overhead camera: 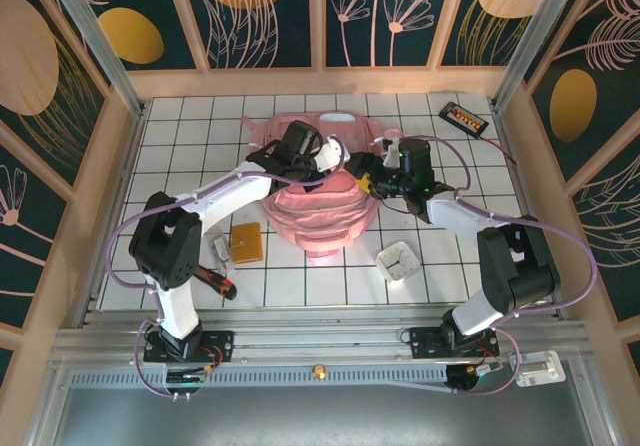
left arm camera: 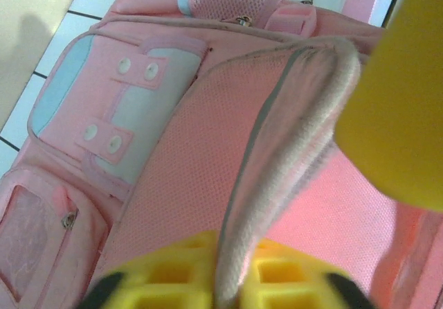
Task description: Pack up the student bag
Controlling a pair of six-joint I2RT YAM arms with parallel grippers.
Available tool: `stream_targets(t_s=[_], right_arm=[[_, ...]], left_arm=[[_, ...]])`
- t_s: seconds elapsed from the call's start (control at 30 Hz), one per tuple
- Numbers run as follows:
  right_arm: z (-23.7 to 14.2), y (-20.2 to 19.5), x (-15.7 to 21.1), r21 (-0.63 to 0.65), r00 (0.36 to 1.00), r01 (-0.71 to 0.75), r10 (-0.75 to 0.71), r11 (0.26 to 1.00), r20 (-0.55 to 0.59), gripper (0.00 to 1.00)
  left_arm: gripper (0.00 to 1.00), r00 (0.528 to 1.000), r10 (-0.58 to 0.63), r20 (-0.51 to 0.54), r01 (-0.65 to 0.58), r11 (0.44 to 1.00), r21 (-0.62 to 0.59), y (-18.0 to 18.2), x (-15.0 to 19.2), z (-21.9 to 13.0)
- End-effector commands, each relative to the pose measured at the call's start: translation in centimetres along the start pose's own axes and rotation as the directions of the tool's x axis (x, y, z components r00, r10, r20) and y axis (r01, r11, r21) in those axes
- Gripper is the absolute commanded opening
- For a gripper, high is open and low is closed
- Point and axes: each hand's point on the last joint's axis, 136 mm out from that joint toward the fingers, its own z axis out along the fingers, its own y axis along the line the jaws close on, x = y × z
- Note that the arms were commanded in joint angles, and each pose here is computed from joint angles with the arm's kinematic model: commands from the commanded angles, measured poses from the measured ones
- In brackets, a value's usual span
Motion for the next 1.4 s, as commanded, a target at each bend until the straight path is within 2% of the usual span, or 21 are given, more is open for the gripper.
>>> stream_targets(t_s=[0.0, 0.07, 0.1, 0.13, 0.2, 0.27, 0.3, 0.4, 0.53, 0.7, 0.8, 0.9, 0.97, 1.1, 1.37], right_arm=[[-1.8, 2.5, -1.0, -0.014, 0.991, 0.117, -0.116, 0.993, 0.066, 0.78], [-3.1, 2.1, -1.4, 0.060, 0.979, 0.170, -0.176, 0.984, 0.108, 0.81], [-4.0, 1.9, -1.6, 0.103, 0.969, 0.199, -0.212, 0.975, 0.131, 0.97], [-4.9, 1.9, -1.8, 0.134, 0.956, 0.226, -0.246, 0.965, 0.159, 0.99], [-7.3, 2.3, -2.3, 0.186, 0.920, 0.275, -0.314, 0.943, 0.233, 0.99], [-10.3, 0.8, -3.0, 0.291, 0.900, 0.185, -0.281, 0.939, 0.334, 0.99], [-11.2, 0.4, -2.8, 0.312, 0.898, 0.181, -0.286, 0.933, 0.335, 0.99], [-11.3, 1.9, -0.3, 0.214, 0.901, 0.328, -0.373, 0.920, 0.224, 0.93], [-9.3, 2.7, 6.7, 0.140, 0.895, 0.444, -0.447, 0.885, -0.008, 0.90], [-5.5, 3.1, 17.5, -0.003, 0.850, 0.501, -0.492, 0.866, -0.187, 0.90], [-2.3, 2.8, 22.2, -0.020, 0.788, 0.563, -0.545, 0.826, -0.286, 0.86], [1.5, 2.2, 25.9, -0.003, 0.700, 0.651, -0.602, 0.759, -0.384, 0.84], [4.2, 2.2, 28.1, -0.035, 0.672, 0.652, -0.599, 0.758, -0.436, 0.80], [8.3, 2.0, 29.8, -0.024, 0.689, 0.614, -0.550, 0.789, -0.472, 0.75], [13.0, 3.1, 28.6, 0.058, 0.766, 0.541, -0.464, 0.839, -0.445, 0.75]], left_arm=[[0.00, 0.998, -0.048, -0.042, 0.047, 0.998, -0.030, 1.0, 0.3, 0.7], [0.00, 0.997, -0.058, -0.047, 0.057, 0.998, -0.030, 1.1, 0.2, 0.6], [0.00, 0.997, -0.059, -0.044, 0.058, 0.998, -0.026, 1.1, 0.1, 0.6], [0.00, 0.998, -0.058, -0.037, 0.057, 0.998, -0.024, 1.0, 0.0, 0.5], [0.00, 0.997, -0.067, -0.022, 0.067, 0.997, -0.029, 1.2, -0.3, 0.3], [0.00, 0.996, -0.087, -0.003, 0.086, 0.995, -0.048, 1.6, -0.8, 0.0], [0.00, 0.996, -0.093, 0.003, 0.093, 0.994, -0.055, 1.8, -1.0, -0.1], [0.00, 0.994, -0.109, 0.011, 0.109, 0.992, -0.064, 2.3, -1.5, -0.1], [0.00, 0.987, -0.158, 0.000, 0.157, 0.982, -0.107, 4.3, -2.0, 0.0], [0.00, 0.962, -0.270, 0.025, 0.272, 0.957, -0.099, 7.2, -2.2, 0.0], [0.00, 0.957, -0.289, 0.024, 0.290, 0.952, -0.095, 7.6, -2.0, 0.2], [0.00, 0.950, -0.312, 0.019, 0.312, 0.944, -0.104, 8.1, -1.7, 0.3], [0.00, 0.945, -0.325, 0.025, 0.326, 0.941, -0.091, 8.0, -1.6, 0.4], [0.00, 0.943, -0.331, 0.023, 0.332, 0.940, -0.075, 7.8, -1.5, 0.6], [0.00, 0.942, -0.334, 0.024, 0.335, 0.940, -0.069, 7.7, -1.3, 0.7]])
